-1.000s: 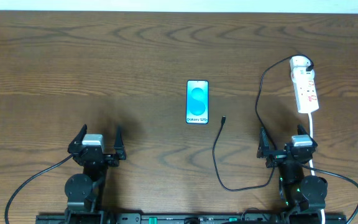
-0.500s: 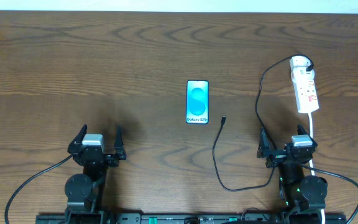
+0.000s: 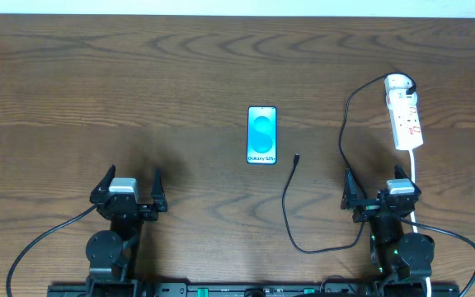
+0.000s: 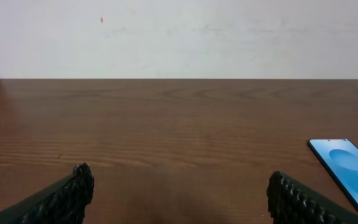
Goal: Plug charger to phone and switch on socket
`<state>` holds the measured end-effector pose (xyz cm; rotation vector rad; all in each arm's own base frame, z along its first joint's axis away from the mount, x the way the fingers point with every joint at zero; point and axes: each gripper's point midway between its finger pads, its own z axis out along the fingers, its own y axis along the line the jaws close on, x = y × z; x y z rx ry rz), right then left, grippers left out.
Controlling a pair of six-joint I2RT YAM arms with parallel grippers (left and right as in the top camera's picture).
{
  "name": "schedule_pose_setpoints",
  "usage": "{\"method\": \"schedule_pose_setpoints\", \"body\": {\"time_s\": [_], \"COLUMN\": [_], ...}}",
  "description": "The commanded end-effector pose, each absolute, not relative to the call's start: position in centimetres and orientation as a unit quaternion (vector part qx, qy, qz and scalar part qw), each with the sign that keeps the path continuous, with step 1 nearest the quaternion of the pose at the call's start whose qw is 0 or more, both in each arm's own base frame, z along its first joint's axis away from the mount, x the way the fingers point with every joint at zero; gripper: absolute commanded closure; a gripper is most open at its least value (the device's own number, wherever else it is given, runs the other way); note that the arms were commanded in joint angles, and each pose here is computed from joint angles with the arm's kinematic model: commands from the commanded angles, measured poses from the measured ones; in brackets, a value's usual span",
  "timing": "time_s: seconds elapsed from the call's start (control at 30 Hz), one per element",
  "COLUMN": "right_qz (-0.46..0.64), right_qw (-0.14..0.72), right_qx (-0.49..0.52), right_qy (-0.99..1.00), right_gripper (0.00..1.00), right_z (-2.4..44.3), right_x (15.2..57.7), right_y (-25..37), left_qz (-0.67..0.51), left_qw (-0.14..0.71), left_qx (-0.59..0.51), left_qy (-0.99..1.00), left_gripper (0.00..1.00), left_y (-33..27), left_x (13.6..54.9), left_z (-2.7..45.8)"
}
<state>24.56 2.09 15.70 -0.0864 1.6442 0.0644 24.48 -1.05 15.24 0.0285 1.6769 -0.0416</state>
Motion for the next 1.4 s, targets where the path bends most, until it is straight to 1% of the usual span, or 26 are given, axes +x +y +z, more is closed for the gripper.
{"method": "schedule_pose_setpoints", "body": {"time_s": [0.0, 1.0, 1.23, 1.37], "right_qz": [0.023, 0.023, 0.023, 0.023], "right_qw": [0.677, 0.677, 0.677, 0.677], "right_qx": [-0.043, -0.043, -0.043, -0.043], "right_qy": [0.734, 0.734, 0.734, 0.734], "right_gripper": [0.01, 0.01, 0.01, 0.01], "right_z": [15.5, 15.5, 15.5, 15.5], "right_x": [24.6, 24.6, 24.6, 24.6], "right_y": [2.1, 2.1, 2.1, 2.1], "left_qz": [-0.009, -0.008, -0.034, -0.078], "left_qw": [0.647, 0.647, 0.646, 0.647], "left_qx": [0.013, 0.013, 0.017, 0.05], "left_qy": [0.762, 0.762, 0.762, 0.757], "left_gripper": [0.09, 0.09, 0.09, 0.09], "left_y": [-0.8, -0.8, -1.5, -3.4], "left_x": [24.4, 24.4, 24.4, 24.2], "left_z": [13.5, 13.5, 13.5, 13.8]}}
